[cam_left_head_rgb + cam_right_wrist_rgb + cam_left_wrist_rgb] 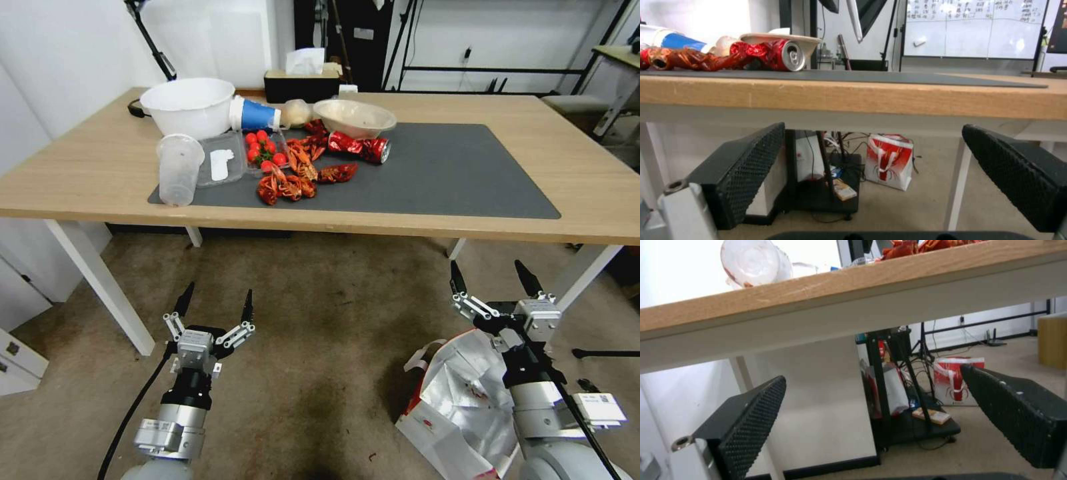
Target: Pick up the food delivery bag from the floor and place it on the table.
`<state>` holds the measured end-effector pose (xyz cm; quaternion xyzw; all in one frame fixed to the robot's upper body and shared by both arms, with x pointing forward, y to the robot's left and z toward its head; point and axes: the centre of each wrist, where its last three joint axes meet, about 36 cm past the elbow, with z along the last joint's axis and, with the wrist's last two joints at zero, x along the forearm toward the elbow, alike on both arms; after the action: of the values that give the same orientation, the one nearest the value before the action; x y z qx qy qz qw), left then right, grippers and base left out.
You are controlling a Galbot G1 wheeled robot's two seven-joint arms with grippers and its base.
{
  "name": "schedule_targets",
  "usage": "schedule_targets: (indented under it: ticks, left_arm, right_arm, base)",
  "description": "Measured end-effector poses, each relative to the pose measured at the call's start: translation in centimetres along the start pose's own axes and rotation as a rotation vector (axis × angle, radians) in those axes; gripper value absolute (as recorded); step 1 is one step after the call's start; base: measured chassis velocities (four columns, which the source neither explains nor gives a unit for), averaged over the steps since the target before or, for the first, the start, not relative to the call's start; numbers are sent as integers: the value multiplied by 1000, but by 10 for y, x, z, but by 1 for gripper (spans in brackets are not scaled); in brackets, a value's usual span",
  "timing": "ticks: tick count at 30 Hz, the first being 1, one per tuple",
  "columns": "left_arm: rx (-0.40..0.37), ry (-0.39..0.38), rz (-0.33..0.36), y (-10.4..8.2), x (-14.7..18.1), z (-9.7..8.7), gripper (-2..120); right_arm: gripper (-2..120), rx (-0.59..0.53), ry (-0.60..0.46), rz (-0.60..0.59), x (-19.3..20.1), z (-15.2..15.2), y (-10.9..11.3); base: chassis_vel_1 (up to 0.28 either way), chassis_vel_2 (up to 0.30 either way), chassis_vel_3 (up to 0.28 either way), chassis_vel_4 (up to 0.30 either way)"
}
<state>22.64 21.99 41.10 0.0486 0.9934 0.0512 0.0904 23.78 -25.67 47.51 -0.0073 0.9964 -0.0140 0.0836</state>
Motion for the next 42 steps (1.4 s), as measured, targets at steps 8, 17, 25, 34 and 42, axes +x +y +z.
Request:
schedule_targets:
  ticks: [8,17,25,34,42]
  left_arm:
    - [0,-2,3,-1,1,0,98]
    - [1,-5,7,-2,1,0,98]
    - [1,-7,8,-2,2,0,98]
    - [0,-4,11,-2,2,0,98]
    - [2,-3,16,-2,2,0,98]
  right_arm:
    - [100,-2,0,3,0,0,0]
    - [100,-6,-4,6,0,-1,1]
    - [100,-6,-5,4,0,-2,1]
    - [100,-5,-5,3,1,-2,0]
    - [100,-6,-5,3,0,-1,0]
  base:
    - [0,0,0,0]
    - [0,0,0,0]
    - [0,0,0,0]
    - [0,0,0,0]
    - [0,0,0,0]
